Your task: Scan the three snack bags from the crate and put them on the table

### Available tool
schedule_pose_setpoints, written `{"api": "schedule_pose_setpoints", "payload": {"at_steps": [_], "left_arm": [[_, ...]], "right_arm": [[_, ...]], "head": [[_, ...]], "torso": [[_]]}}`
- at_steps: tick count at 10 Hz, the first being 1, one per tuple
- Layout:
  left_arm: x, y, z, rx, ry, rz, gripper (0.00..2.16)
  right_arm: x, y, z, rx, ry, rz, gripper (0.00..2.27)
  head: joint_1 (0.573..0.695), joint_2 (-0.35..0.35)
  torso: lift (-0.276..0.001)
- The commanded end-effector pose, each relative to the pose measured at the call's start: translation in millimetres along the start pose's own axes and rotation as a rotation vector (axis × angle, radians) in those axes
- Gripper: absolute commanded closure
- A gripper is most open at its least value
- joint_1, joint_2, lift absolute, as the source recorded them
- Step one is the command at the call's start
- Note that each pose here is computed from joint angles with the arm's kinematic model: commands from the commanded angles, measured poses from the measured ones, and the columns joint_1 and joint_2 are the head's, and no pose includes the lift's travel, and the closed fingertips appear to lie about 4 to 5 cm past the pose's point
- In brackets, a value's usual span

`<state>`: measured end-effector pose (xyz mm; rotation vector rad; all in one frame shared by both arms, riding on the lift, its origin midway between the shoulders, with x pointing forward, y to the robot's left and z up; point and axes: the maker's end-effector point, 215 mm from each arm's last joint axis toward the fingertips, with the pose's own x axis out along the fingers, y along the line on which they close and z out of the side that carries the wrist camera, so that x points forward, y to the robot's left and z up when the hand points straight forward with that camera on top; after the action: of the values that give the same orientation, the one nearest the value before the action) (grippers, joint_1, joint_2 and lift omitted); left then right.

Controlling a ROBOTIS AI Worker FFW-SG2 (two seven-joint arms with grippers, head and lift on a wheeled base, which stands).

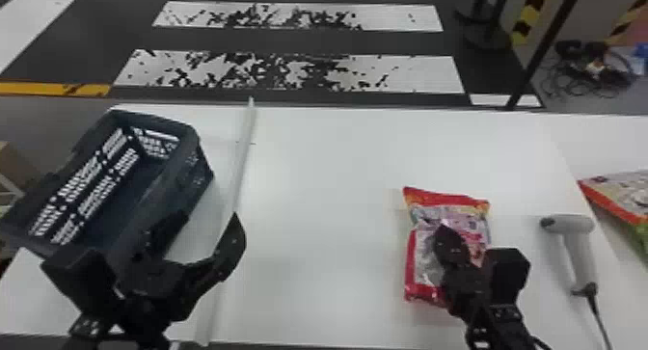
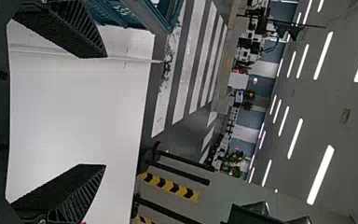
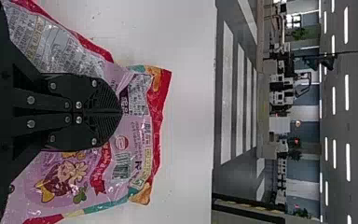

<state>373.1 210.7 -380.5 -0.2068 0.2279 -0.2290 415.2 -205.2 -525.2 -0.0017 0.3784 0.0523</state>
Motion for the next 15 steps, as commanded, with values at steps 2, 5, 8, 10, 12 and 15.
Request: {"api": "schedule_pose_setpoints", "payload": {"at_steps": [2,5,8,10,12,15], "left_arm": [[2,-1,0,-0.003,-0.002,-0.005,0.02],[0,4,-3,0.001,0.008,-0.007,0.02],[3,9,-7,-0.002,0.012,-0.004,0.02],[5,8,-5,-0.003,0.005,-0.007,0.02],[7,8,-5,-0.003,0.006,-0.008,0.02],[5,11,-6,0.000,0.011,-0.003,0.02]], "right_arm": [[-9,15,48,0.008,-0.059,0.026,2.21],[19,11,51,-0.004,-0.043,0.019,2.21],[29,-11,56,-0.004,-0.063,-0.024,2.21],[34,-26,52,0.008,-0.044,-0.046,2.21],[42,-23,32,-0.008,-0.006,-0.042,2.21],[50,-24,21,-0.015,0.001,-0.042,2.21]], "head": [[0.695,0.015],[0.695,0.030],[0.695,0.022],[0.695,0.002],[0.695,-0.016],[0.695,-0.013]], "torso": [[-0.094],[-0.094],[-0.094],[-0.094],[-0.094],[-0.094]]}}
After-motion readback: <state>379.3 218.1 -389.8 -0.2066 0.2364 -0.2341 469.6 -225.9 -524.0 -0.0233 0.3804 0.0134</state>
